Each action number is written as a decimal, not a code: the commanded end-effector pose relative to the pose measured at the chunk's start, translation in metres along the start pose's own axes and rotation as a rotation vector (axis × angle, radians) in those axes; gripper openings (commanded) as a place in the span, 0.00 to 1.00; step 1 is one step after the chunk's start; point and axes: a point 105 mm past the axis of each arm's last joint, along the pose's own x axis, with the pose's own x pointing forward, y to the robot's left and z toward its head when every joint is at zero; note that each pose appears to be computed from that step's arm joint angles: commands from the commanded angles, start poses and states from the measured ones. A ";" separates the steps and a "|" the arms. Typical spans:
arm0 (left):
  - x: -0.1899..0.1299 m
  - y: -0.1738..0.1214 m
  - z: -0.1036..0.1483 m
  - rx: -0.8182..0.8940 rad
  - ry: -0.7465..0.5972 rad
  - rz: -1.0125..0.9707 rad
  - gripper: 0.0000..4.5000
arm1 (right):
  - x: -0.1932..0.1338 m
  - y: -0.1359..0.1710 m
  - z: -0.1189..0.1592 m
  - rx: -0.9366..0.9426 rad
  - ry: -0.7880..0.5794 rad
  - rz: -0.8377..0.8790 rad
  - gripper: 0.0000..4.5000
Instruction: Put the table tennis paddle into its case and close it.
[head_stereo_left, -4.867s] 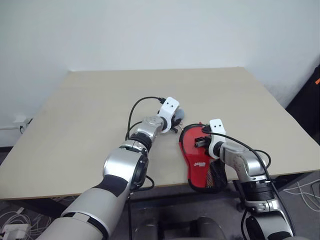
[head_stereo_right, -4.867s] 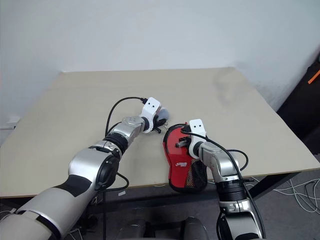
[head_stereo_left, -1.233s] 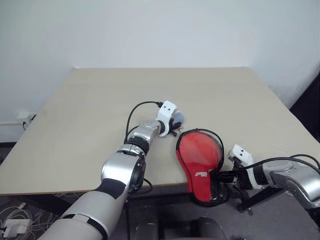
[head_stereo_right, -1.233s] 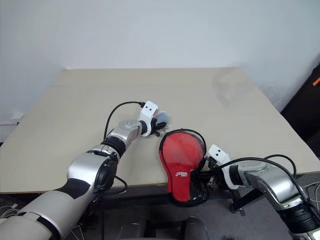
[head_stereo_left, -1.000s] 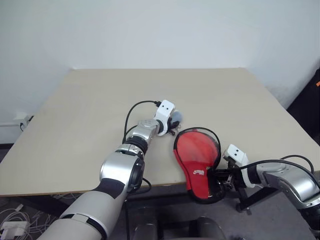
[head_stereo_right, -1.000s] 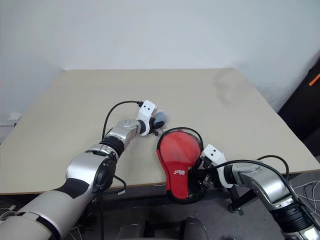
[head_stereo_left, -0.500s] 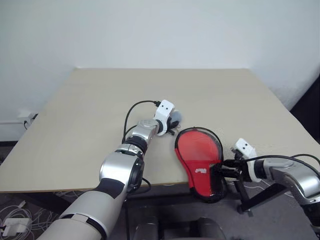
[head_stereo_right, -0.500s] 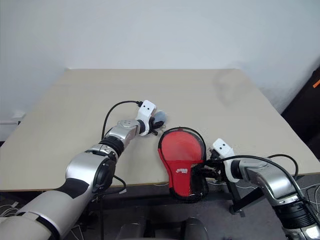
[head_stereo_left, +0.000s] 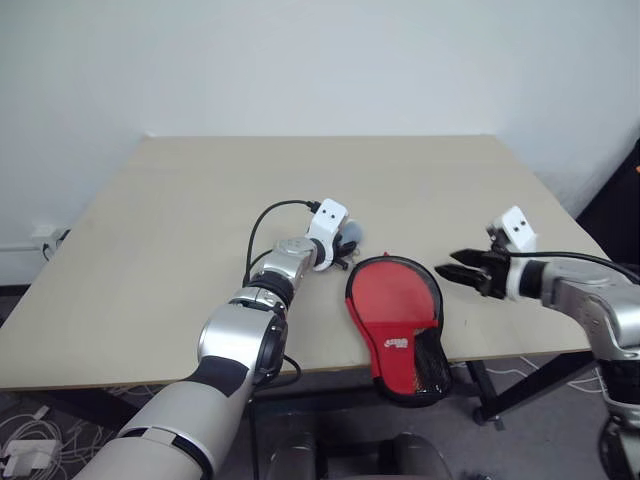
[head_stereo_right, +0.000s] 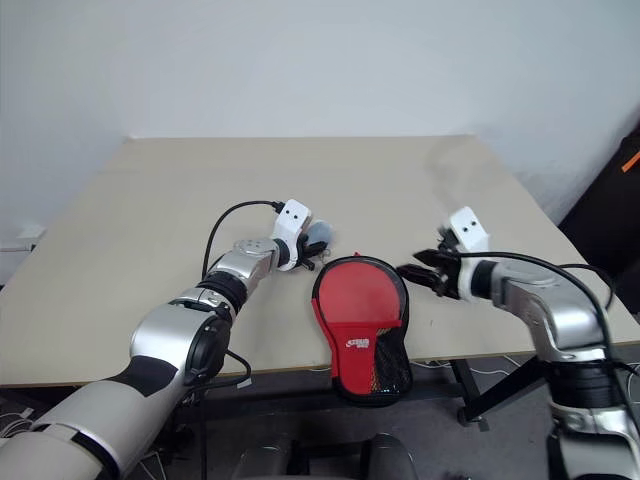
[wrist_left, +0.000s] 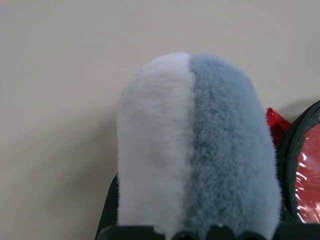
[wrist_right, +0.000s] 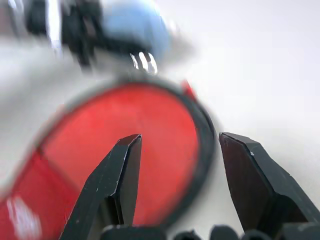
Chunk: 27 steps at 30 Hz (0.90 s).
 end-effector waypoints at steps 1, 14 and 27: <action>-0.002 0.004 0.037 0.063 -0.091 0.017 0.30 | 0.029 0.021 -0.002 0.030 -0.005 0.035 0.59; -0.004 0.001 0.055 0.082 -0.141 -0.016 0.30 | 0.077 0.048 -0.066 0.042 0.184 0.018 0.59; 0.000 -0.016 0.076 0.136 -0.173 -0.065 0.30 | 0.073 0.054 -0.096 -0.020 0.294 0.027 0.00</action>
